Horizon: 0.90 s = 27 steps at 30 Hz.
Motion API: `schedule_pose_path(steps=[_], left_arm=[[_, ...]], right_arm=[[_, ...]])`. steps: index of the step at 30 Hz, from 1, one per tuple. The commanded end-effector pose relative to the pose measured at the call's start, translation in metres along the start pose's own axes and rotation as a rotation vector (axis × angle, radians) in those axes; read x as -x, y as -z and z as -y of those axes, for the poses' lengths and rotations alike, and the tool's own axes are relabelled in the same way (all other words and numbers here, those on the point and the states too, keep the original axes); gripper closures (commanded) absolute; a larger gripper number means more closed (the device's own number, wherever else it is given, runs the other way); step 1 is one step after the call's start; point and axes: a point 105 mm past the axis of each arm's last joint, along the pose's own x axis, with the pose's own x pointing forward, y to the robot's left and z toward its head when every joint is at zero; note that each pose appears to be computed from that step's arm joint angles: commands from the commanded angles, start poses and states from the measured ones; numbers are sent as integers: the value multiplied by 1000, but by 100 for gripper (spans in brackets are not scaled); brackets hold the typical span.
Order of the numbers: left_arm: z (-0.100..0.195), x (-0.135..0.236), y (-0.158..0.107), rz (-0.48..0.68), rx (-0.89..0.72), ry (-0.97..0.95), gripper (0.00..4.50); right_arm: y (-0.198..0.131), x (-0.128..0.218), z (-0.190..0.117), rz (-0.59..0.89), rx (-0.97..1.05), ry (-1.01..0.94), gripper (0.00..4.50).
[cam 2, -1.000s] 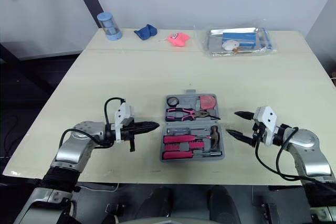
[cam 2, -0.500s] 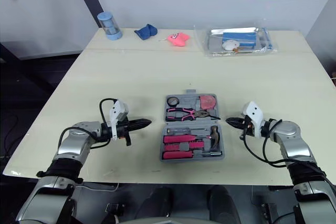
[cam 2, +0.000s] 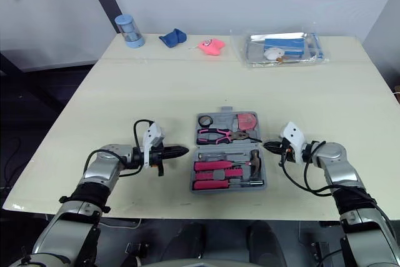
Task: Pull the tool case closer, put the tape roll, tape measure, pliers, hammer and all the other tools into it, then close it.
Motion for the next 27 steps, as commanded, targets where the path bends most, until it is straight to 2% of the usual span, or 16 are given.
schedule_pose_path(steps=[1,14,27], left_arm=[[-1,-3,-3,2,-11,13,450],[4,-11,0,-37,-8,60,450],[7,-26,-8,-25,-21,82,450]], right_arm=[[-9,-4,-1,24,31,-16,445],[-10,-14,-8,21,42,-53,445],[-10,-14,-14,30,39,-68,445]])
